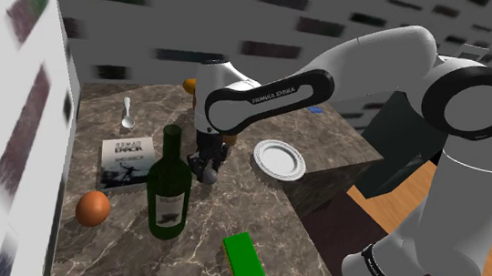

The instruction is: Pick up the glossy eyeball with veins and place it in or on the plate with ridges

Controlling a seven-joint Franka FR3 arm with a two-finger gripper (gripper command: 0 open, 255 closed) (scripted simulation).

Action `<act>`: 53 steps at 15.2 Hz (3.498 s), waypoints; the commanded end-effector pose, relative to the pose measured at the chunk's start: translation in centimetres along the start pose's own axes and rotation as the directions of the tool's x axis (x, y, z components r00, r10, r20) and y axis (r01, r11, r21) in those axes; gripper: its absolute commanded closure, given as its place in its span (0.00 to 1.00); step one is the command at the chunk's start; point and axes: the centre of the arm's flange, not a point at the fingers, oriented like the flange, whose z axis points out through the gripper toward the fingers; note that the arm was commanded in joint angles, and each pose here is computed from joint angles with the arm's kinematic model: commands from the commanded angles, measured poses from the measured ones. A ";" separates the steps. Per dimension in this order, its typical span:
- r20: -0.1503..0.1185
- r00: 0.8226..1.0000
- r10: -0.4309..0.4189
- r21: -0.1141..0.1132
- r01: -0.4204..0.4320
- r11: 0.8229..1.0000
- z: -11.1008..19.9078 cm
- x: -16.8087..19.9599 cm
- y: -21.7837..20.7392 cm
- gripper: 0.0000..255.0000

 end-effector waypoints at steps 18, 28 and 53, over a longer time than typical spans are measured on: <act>0.000 1.000 0.000 0.000 0.000 1.000 -6.1 -1.5 -0.5 1.00; 0.000 1.000 0.000 0.000 0.000 1.000 -9.0 -3.7 4.4 1.00; 0.000 1.000 0.000 0.000 0.000 1.000 -6.0 -9.5 27.0 1.00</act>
